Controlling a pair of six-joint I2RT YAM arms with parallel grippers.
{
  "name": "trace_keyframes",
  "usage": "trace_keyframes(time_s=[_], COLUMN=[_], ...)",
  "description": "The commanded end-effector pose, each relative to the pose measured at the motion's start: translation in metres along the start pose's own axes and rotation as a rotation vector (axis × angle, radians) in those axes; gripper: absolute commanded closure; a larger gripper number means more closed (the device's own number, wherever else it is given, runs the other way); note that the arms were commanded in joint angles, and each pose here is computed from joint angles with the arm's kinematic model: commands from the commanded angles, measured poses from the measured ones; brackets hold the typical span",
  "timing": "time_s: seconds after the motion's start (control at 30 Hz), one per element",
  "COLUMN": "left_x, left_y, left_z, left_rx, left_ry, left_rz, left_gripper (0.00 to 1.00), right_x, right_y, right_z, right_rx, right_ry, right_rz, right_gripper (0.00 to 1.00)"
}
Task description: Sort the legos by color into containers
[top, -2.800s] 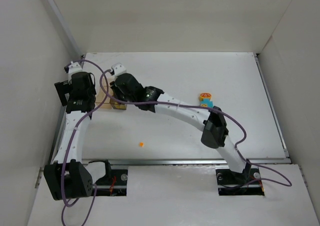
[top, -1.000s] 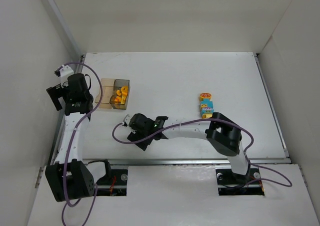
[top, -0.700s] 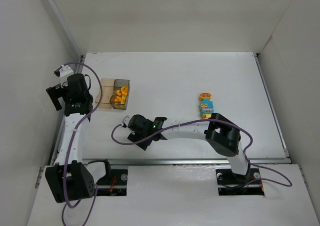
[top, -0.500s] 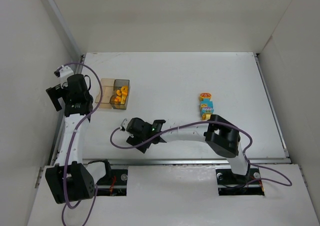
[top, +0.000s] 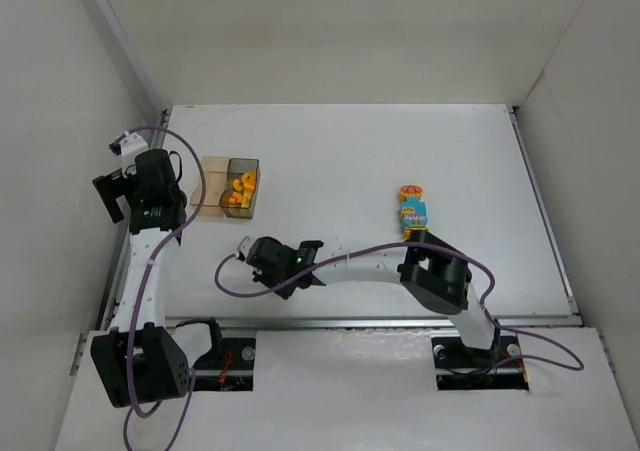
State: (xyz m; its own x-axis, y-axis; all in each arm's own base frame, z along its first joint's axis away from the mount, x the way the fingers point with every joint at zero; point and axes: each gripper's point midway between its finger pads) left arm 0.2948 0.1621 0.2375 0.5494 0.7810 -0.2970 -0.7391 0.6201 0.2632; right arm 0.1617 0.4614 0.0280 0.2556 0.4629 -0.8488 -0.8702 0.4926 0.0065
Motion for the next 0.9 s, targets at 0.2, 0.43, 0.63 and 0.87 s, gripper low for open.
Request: trace_keyframes(time_s=[0.2,0.43,0.63,0.87], left_x=[-0.002,0.000,0.002,0.007], left_y=[0.010,0.011,0.009,0.000], left_z=[0.006,0.001,0.000,-0.004], left_rx=[-0.031,-0.031,-0.022,0.003], left_ry=[-0.031,-0.031,-0.031,-0.012], left_rz=[0.035,0.049,0.049,0.041], left_gripper=[0.00,0.00,0.00,0.00], right_x=[-0.037,-0.063,-0.049,-0.009], right_y=[-0.034,-0.127,-0.156,-0.165], right_z=[0.128,0.257,0.307,0.295], right_rx=[0.146,0.309,0.305,0.333], right_ry=[-0.337,-0.715,-0.847,-0.867], right_rz=[0.033,-0.066,-0.089,-0.129], right_gripper=[1.00,1.00,1.00,1.00])
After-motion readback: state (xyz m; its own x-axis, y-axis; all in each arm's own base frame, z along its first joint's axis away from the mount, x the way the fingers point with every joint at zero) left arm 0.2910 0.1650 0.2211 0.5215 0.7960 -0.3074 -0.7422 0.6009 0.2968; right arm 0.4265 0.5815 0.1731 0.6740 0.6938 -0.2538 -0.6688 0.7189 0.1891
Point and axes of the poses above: each gripper's point midway between its finger pads, its own x axis out along the fingers, its own y axis along the line the jaws close on, z = x × y, and after that the axes turned 1 degree about x, right-handed
